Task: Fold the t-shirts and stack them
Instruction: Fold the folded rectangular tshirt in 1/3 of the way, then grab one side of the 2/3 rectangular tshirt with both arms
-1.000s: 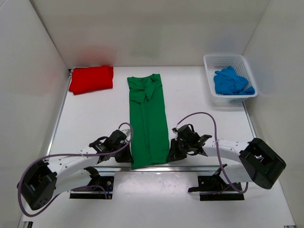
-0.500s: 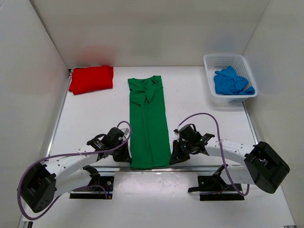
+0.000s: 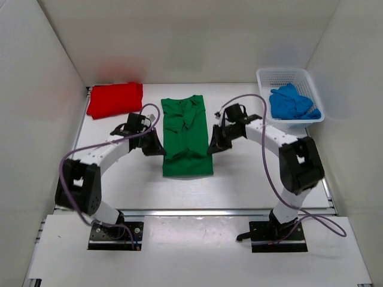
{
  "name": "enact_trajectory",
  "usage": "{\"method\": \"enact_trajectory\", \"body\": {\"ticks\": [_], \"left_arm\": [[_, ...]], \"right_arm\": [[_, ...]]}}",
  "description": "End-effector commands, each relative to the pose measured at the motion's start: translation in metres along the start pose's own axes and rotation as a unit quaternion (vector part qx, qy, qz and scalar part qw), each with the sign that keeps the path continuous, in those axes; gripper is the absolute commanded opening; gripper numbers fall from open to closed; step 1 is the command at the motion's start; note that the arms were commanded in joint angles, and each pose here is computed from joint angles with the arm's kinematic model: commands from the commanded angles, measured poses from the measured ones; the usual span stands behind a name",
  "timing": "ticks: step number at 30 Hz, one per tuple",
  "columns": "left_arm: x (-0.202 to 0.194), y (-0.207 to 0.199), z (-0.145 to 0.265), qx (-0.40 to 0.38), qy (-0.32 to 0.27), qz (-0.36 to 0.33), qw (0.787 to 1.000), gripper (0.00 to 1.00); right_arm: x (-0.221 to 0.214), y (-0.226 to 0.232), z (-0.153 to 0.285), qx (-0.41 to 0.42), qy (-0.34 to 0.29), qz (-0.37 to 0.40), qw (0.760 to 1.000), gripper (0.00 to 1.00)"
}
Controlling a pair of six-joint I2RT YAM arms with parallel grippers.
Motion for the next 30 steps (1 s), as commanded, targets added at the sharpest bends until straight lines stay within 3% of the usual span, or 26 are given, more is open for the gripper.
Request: {"method": "enact_trajectory", "body": {"ticks": [1, 3, 5, 8, 10, 15, 23, 26, 30], "left_arm": [[0.043, 0.012, -0.011, -0.009, -0.031, -0.013, 0.999, 0.0], [0.069, 0.021, -0.027, -0.006, -0.037, -0.002, 0.999, 0.24], [0.088, 0.03, -0.033, -0.011, -0.051, 0.014, 0.999, 0.26], [0.114, 0.035, -0.038, -0.032, -0.084, 0.04, 0.995, 0.4], [0.122, 0.035, -0.036, -0.046, -0.095, 0.049, 0.993, 0.38], [0.094, 0.036, -0.022, -0.037, -0.093, 0.058, 0.993, 0.42], [-0.015, 0.036, -0.021, 0.004, -0.083, 0.093, 0.992, 0.46], [-0.021, 0.028, -0.02, -0.015, -0.131, 0.135, 0.982, 0.46], [-0.015, 0.019, -0.02, 0.011, -0.17, 0.132, 0.977, 0.46]], "right_arm": [[0.056, 0.01, 0.005, 0.006, -0.018, 0.039, 0.999, 0.0], [0.086, 0.013, 0.004, -0.004, -0.025, 0.048, 0.999, 0.04], [0.117, 0.008, -0.005, -0.018, -0.029, 0.05, 0.998, 0.16], [0.152, 0.016, 0.004, -0.035, -0.06, 0.061, 0.996, 0.36], [0.156, 0.017, 0.009, -0.04, -0.07, 0.062, 0.995, 0.46], [0.116, 0.0, 0.01, -0.047, -0.073, 0.046, 0.995, 0.47], [0.011, -0.035, 0.001, 0.006, -0.081, -0.036, 0.996, 0.46], [0.0, -0.028, -0.001, 0.085, -0.114, -0.079, 0.987, 0.46], [-0.005, -0.029, -0.01, 0.107, -0.123, -0.107, 0.981, 0.47]]}}
Point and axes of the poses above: each gripper's point midway between its finger pads, its own z axis back along the fingers, its own y axis along the line the jaws close on, x = y × z, the point moved 4 cm from there along z, back along the fingers, and after that the axes turned 13 degrees about -z, right-handed, at the moved point
